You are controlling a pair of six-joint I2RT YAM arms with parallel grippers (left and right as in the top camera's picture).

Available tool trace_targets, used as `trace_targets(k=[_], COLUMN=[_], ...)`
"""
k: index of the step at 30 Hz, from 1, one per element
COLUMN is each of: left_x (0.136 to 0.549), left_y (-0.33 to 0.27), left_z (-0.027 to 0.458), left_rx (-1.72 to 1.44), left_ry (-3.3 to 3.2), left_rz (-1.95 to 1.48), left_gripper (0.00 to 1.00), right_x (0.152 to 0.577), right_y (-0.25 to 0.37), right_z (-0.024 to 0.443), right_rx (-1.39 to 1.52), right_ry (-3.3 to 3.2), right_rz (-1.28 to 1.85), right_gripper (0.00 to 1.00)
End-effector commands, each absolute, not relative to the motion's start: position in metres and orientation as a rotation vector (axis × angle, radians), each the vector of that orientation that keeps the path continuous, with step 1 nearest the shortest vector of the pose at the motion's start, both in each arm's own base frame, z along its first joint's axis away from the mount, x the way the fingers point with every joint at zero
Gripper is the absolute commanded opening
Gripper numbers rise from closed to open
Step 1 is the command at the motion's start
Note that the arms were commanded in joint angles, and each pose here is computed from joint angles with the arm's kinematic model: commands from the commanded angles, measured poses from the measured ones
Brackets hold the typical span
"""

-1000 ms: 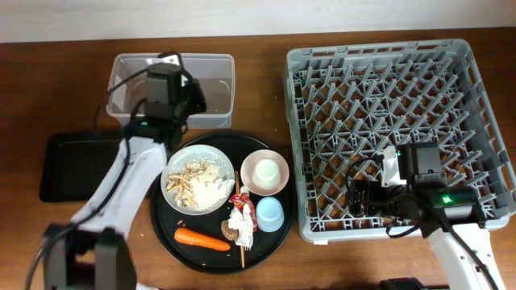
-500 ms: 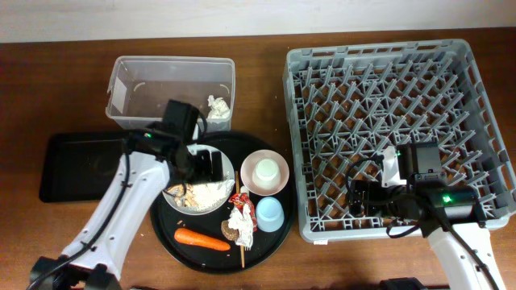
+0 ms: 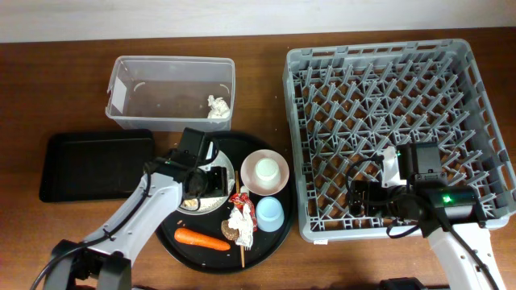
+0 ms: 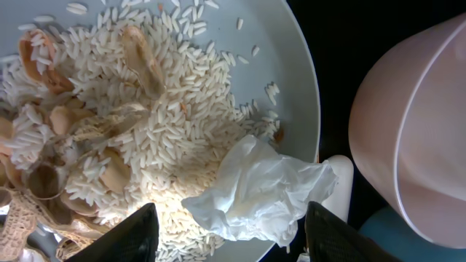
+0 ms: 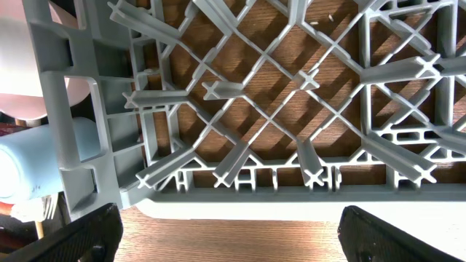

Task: Sort waste into correct bins and load items into the dishwasher rack
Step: 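Carry the tissue to the clear bin and release it, then grasp another tissue from the tray and drop it in the bin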

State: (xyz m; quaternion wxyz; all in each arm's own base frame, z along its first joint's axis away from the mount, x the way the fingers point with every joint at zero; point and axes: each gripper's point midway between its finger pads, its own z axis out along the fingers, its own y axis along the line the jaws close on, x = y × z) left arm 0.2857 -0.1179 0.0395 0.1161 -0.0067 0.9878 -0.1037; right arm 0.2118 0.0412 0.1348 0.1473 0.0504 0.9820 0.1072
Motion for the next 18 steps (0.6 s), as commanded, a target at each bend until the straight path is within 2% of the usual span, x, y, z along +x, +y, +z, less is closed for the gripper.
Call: trace_targets(k=[1, 3, 5, 6, 7, 11, 12, 14, 18], left_x=[0.283, 0.280, 0.282, 0.284, 0.285, 0.286, 0.288, 0.294, 0.308], left_y=[-0.116, -0.117, -0.118, -0.118, -0.118, -0.123, -0.124, -0.125, -0.130], left_z=[0.028, 0.016, 0.017, 0.017, 0.017, 0.020, 0.023, 0.031, 0.070], left_rx=[-0.014, -0.026, -0.026, -0.025, -0.025, -0.019, -0.018, -0.014, 0.000], left_ry=[2.916, 2.957, 2.946, 2.940, 2.936, 2.933, 2.925, 2.902, 2.804], left_rz=[-0.279, -0.280, -0.285, -0.287, -0.289, -0.323, -0.326, -0.335, -0.370], left_gripper=[0.64, 0.64, 0.45, 0.30, 0.24, 0.19, 0.10, 0.01, 0.00], right_x=[0.214, 0.214, 0.214, 0.214, 0.214, 0.214, 0.214, 0.214, 0.214], right_y=[0.039, 0.039, 0.039, 0.039, 0.039, 0.039, 0.039, 0.039, 0.039], right_z=[0.139, 0.139, 0.139, 0.139, 0.139, 0.139, 0.139, 0.139, 0.139], right_rx=[0.140, 0.140, 0.140, 0.140, 0.140, 0.140, 0.140, 0.140, 0.140], right_ry=[2.813, 2.813, 2.813, 2.813, 2.813, 2.813, 2.813, 2.814, 2.813], right_rz=[0.294, 0.294, 0.294, 0.294, 0.294, 0.294, 0.294, 0.294, 0.294], right_gripper=[0.98, 0.98, 0.98, 0.98, 0.98, 0.98, 0.98, 0.98, 0.98])
